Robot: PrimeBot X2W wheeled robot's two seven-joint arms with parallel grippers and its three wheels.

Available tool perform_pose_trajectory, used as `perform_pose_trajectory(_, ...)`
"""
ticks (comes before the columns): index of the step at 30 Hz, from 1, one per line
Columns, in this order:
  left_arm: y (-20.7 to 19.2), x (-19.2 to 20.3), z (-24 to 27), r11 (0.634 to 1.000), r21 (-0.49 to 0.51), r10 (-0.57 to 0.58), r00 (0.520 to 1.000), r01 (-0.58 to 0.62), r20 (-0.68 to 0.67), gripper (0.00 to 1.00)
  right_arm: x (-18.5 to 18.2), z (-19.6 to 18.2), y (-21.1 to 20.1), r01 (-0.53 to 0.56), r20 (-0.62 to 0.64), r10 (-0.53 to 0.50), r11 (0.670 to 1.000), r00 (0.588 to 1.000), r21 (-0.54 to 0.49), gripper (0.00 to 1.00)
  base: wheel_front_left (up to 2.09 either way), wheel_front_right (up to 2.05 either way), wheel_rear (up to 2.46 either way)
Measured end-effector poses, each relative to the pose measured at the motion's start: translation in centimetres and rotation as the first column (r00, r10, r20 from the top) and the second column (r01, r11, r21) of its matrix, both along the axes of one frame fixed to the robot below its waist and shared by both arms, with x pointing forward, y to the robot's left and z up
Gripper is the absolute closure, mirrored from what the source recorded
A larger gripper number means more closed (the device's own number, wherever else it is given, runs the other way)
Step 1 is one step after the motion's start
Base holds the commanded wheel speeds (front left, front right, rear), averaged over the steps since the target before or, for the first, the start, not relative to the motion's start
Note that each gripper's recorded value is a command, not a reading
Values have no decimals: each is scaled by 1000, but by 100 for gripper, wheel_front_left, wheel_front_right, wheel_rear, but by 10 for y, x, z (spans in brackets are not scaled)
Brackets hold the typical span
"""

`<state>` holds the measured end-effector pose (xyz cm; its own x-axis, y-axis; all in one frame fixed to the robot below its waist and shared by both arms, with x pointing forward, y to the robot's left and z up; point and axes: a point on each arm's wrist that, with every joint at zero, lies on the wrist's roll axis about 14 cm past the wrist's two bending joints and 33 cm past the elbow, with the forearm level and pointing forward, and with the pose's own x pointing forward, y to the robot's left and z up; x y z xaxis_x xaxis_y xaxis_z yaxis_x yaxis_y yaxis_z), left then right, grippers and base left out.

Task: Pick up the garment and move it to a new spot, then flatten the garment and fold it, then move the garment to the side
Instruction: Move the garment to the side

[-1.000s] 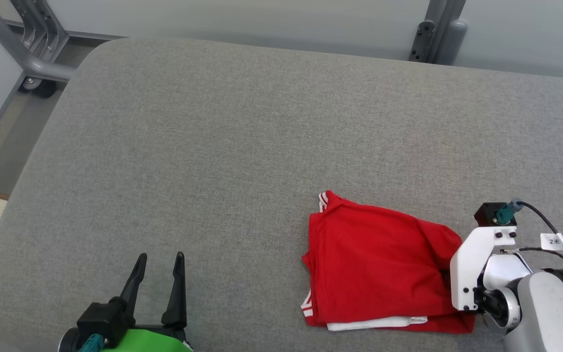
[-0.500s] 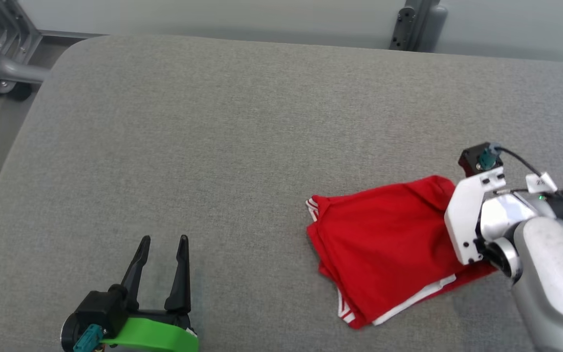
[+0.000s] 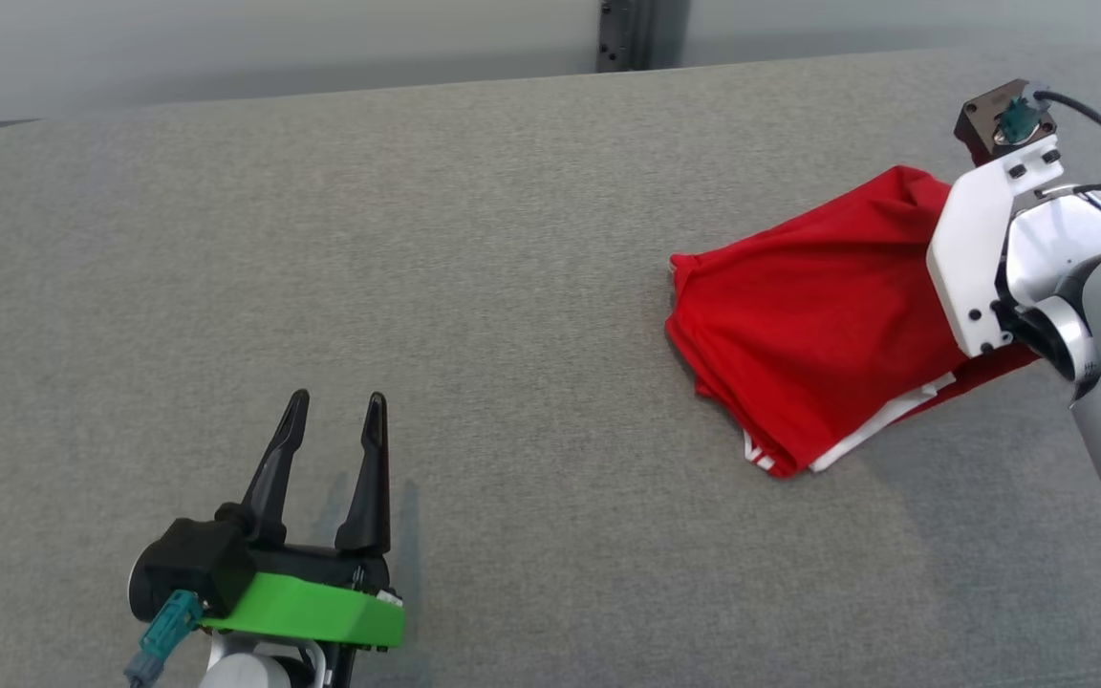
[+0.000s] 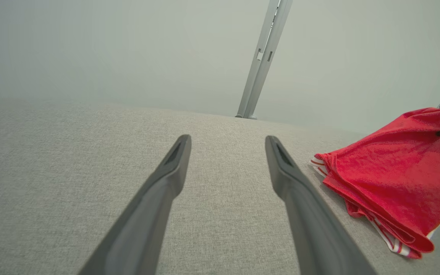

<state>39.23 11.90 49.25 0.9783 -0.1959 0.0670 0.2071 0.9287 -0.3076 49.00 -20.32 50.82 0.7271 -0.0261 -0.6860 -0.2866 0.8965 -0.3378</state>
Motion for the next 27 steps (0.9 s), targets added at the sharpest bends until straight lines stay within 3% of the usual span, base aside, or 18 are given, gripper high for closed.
perform_pose_trajectory(12, -61, 25, -11, 984, 21, -179, 984, 179, -1, 0, -3, 22, -106, 255, 107, -252, 967, 962, -17, 100, 0, 0, 0)
perform_pose_trajectory(20, -69, 38, -33, 974, 55, -218, 975, 220, -40, 0, 4, 11, -155, 405, 135, -405, 914, 904, 27, 100, 0, 0, 0)
perform_pose_trajectory(27, -68, 53, -43, 964, 96, -244, 969, 246, -38, 0, 5, 8, -201, 539, 183, -537, 841, 824, 39, 100, 0, 0, 0)
